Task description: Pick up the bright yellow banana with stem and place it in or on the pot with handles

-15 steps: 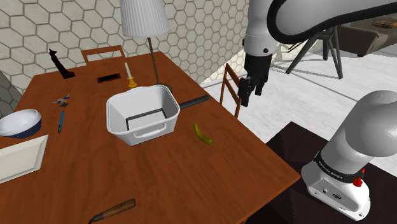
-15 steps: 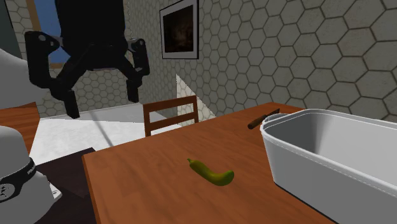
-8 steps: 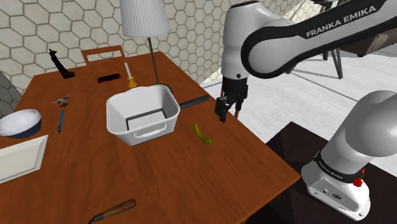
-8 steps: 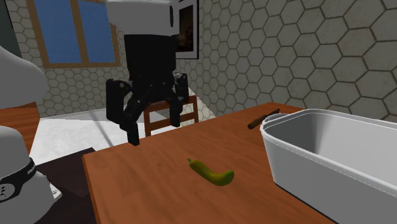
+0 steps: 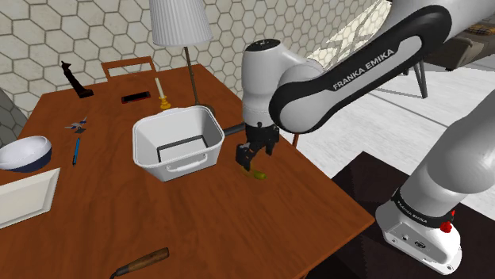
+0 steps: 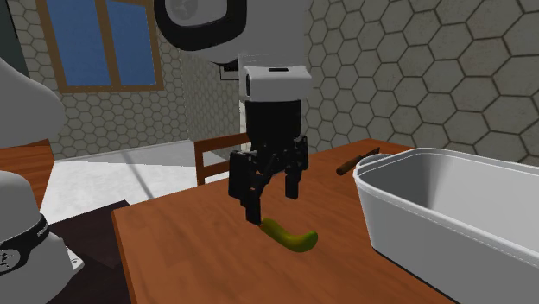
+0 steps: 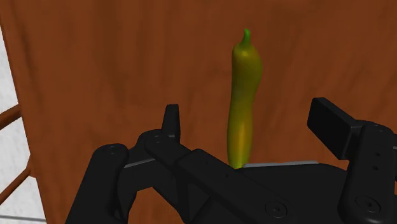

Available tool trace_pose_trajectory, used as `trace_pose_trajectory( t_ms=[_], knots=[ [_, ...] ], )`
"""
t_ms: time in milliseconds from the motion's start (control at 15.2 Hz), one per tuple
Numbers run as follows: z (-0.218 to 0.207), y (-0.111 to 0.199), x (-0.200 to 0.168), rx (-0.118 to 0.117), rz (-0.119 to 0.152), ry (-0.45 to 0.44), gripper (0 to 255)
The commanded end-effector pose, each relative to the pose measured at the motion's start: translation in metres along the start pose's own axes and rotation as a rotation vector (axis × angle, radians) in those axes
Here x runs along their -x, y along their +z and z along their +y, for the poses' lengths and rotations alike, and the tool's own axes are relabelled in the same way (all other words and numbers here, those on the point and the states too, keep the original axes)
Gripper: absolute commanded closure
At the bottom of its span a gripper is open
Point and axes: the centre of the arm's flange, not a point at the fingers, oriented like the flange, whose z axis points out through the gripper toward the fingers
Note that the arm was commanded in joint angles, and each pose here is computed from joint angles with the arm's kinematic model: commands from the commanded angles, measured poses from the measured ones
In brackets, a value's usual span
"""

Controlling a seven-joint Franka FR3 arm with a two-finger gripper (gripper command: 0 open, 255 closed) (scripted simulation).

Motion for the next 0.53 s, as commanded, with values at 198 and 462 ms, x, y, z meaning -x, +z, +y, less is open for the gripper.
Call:
trace_pose_trajectory(
  t_ms=[198,462],
  knots=[
    [-0.012,0.027,-0.007,0.001,0.013,0.009,0],
    [-0.012,0.051,-0.008,0.001,0.013,0.009,0]
  ],
)
